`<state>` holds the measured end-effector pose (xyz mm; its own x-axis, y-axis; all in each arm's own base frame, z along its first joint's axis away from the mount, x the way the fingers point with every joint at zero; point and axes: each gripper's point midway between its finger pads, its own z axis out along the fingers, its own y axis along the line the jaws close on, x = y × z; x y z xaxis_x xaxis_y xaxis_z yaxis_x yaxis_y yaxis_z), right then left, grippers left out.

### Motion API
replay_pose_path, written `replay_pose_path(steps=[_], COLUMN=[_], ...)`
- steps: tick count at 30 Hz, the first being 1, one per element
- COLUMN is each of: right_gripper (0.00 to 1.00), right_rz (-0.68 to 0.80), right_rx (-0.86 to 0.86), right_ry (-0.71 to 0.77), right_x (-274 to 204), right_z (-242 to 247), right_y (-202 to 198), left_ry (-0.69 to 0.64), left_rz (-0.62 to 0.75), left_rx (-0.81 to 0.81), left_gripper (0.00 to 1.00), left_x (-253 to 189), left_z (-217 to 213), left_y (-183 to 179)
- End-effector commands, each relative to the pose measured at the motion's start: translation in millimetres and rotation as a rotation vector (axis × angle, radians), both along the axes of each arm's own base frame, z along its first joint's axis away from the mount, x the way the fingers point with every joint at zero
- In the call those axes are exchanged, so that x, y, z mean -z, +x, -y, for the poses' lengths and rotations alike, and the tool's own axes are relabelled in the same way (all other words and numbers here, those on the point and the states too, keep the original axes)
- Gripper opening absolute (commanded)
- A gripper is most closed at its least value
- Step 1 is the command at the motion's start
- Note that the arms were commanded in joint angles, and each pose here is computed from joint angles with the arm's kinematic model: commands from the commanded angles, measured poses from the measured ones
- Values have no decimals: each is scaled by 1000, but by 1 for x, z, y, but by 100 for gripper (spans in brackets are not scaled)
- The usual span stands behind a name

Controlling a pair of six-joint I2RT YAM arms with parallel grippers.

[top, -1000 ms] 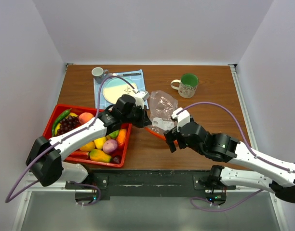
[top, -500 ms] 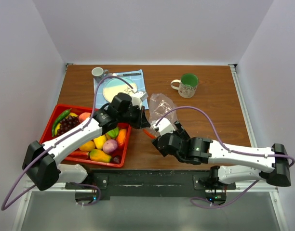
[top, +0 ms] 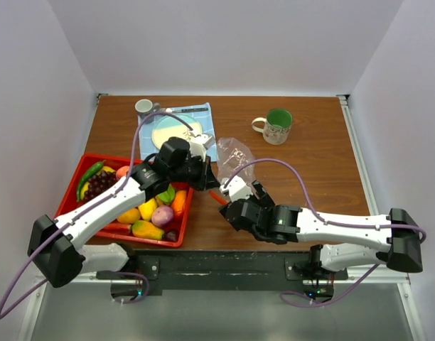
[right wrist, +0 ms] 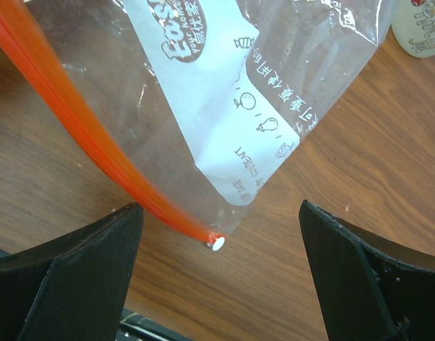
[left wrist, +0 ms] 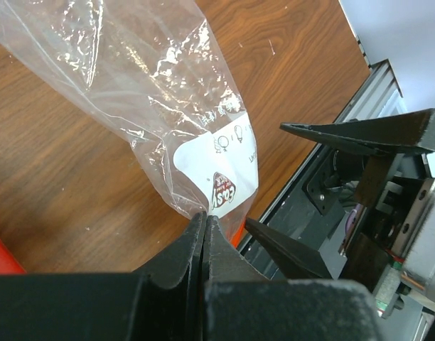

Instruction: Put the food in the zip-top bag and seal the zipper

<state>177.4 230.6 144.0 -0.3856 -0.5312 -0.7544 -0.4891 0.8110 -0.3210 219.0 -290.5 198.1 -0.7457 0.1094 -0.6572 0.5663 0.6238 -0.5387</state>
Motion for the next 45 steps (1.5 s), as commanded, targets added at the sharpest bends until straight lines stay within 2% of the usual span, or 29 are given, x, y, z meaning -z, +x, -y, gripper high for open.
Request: replay_pose_path(steps=[1,6,9,12,13,15,19,21,25,26,30,31,33,34,37,40,41,42,44,45], right_gripper=[94,88,77,53,42,32,5,0,0,0,0,0,0,0,0,2,12,39,59,73], right_rz=[45,115,159,194,199,212,214,203,162,146,76,64,30,18,-8,-11,-14,-11,-32,-39], right_rx=[25,115,163,190,191,187,192,194,203,206,205,197,175,168,147,142,144,146,133,126], right_ry=[79,78,115,153,162,179,195,208,225,227,281,298,331,339,344,306,281,292,312,338], right_x=[-7,-11,-23,-34,-37,-43,-49,-53,-64,-65,-80,-82,-86,-87,-87,-76,-66,-62,-46,-45], right_z=[-11,-2,4,6,6,3,-1,-2,2,3,4,2,-6,-10,-22,-25,-23,-24,-26,-27], right_y=[7,18,23,26,27,28,30,29,23,21,11,9,6,4,2,4,3,4,6,7], left_ry=[-49,-60,-56,-55,-55,-66,-77,-80,-86,-91,-123,-137,-150,-164,-165,-132,-111,-68,7,40], left_rz=[47,49,45,43,43,47,48,52,65,74,126,138,176,198,253,237,226,219,198,196], left_rx=[23,31,39,44,45,54,71,72,79,78,42,28,-22,-43,-121,-204,-228,-302,-346,-406], left_gripper=[0,0,0,0,0,0,0,0,1,6,33,51,59,66,66,59,57,57,55,55], left_x=[-23,-26,-24,-23,-22,-24,-24,-25,-29,-32,-50,-59,-70,-80,-94,-83,-77,-69,-52,-42], left_z=[-1,-3,-4,-5,-6,-5,-4,-4,-2,-1,3,3,1,-2,-12,-24,-28,-38,-48,-57], left_y=[-4,-9,-11,-14,-15,-17,-20,-20,-17,-16,-5,-2,5,5,5,9,11,18,14,16])
